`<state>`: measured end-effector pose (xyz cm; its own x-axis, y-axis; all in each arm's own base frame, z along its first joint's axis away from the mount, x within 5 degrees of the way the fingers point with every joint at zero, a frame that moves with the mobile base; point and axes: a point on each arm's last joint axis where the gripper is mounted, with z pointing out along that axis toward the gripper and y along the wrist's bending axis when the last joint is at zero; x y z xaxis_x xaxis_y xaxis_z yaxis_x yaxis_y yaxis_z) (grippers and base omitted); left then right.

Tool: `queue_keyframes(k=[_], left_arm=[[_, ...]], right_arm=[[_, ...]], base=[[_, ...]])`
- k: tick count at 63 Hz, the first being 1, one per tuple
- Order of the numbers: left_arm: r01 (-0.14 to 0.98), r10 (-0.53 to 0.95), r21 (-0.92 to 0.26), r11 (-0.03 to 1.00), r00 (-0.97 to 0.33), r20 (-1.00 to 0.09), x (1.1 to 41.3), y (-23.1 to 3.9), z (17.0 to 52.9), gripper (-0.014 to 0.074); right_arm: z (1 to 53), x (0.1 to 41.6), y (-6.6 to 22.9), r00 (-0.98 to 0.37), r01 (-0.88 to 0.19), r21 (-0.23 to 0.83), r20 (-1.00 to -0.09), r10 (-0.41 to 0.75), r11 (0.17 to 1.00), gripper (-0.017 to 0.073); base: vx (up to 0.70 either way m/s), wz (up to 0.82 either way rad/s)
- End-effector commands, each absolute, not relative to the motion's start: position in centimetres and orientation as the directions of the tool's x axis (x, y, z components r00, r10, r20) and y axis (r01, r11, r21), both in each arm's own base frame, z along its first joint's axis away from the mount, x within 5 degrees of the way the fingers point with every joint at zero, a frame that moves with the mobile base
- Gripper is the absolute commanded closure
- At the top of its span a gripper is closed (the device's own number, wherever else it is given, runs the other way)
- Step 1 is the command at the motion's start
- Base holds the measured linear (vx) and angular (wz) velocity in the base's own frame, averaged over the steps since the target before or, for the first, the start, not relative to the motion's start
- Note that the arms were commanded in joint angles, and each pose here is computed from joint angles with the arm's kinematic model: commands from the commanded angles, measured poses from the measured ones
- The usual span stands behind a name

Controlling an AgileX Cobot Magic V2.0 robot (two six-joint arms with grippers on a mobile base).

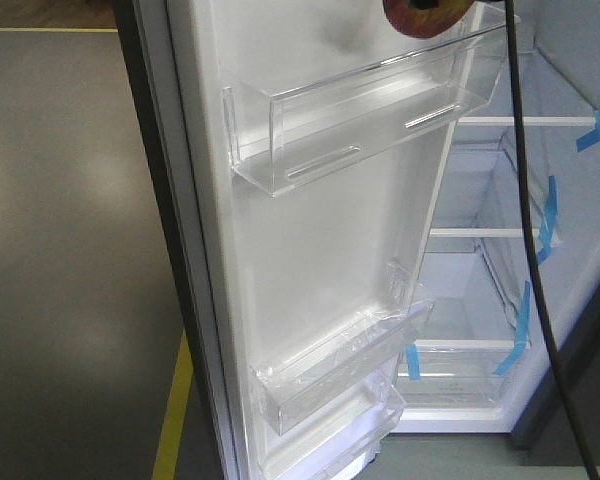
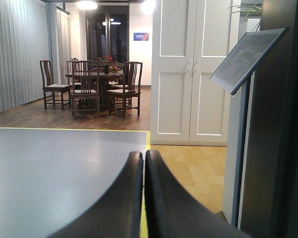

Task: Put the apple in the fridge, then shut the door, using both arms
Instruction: 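Raise the right gripper with the apple over the top door bin, then lower the apple into the top door bin and open the right gripper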

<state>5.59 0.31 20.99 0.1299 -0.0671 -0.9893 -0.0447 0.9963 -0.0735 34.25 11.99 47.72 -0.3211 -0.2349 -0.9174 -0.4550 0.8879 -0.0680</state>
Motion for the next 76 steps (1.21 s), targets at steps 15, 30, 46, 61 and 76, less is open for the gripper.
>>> queue_keyframes(k=[15,30,46,61,76], left_arm=[[-0.039,-0.08,-0.089,0.995,0.192,-0.978,5.5,0.3,20.8,0.06],[-0.039,-0.08,-0.089,0.995,0.192,-0.978,5.5,0.3,20.8,0.06],[-0.039,-0.08,-0.089,0.995,0.192,-0.978,5.5,0.3,20.8,0.06],[-0.039,-0.08,-0.089,0.995,0.192,-0.978,5.5,0.3,20.8,0.06],[-0.039,-0.08,-0.089,0.995,0.192,-0.978,5.5,0.3,20.8,0.06]], right_arm=[[49.4,34.5,11.9,-0.222,-0.436,-0.066,-0.959,-0.178,0.898,0.0162],[48.5,35.0,12.1,-0.266,-0.444,-0.06,-0.944,-0.196,0.894,0.006],[48.3,35.0,12.2,-0.283,-0.448,-0.058,-0.938,-0.202,0.892,-0.0062],[49.2,33.7,11.7,-0.275,-0.451,-0.072,-0.937,-0.216,0.89,-0.0053],[49.8,30.6,10.9,-0.275,-0.458,-0.059,-0.939,-0.205,0.887,0.0004]], base=[[0.0,0.0],[0.0,0.0],[0.0,0.0],[0.0,0.0],[0.0,0.0]])
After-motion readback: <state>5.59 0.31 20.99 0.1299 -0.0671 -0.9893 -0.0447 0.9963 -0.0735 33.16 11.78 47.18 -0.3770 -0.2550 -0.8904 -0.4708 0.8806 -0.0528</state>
